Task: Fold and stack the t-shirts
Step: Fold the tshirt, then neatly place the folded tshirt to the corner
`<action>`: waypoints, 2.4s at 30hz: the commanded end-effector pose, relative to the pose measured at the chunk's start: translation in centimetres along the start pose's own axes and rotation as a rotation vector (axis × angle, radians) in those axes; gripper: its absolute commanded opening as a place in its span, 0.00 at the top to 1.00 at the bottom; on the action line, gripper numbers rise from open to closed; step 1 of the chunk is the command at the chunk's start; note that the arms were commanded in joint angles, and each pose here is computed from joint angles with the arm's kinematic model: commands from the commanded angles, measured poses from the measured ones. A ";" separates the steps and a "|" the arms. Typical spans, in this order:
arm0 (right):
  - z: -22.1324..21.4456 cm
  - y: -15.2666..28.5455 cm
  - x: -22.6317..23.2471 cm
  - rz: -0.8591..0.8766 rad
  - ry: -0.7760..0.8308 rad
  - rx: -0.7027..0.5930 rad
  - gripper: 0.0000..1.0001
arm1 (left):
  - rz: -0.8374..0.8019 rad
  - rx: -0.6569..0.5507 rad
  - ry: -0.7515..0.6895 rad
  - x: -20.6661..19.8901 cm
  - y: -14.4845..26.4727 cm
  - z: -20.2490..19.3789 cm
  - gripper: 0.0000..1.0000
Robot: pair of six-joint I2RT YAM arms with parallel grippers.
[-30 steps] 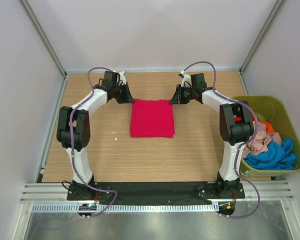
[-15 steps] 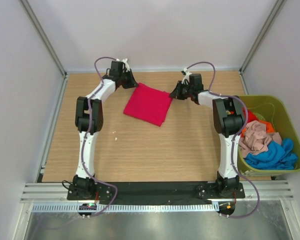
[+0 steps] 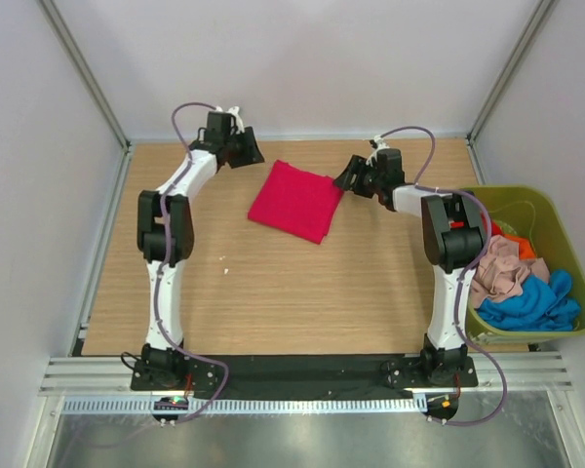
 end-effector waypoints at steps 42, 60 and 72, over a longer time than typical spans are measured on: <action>0.7 7.8 5.3 0.101 0.023 0.008 0.28 | -0.133 0.322 -0.086 3.5 0.7 -7.5 0.52; -0.8 7.6 5.3 0.085 0.030 0.033 0.28 | 0.068 0.234 -0.057 5.5 4.9 -3.0 1.00; -3.1 9.2 5.1 0.049 -0.056 0.097 0.28 | 0.527 -0.013 0.166 22.4 12.3 5.1 1.00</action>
Point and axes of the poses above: each gripper's point midway between its finger pads, its own y axis back along the fingers, its own x axis along the line the jaws close on, z = x × y, the point moved 2 cm from there along y, back along the fingers, and after that the axes turned 13 degrees about y, right-handed, at the moved point
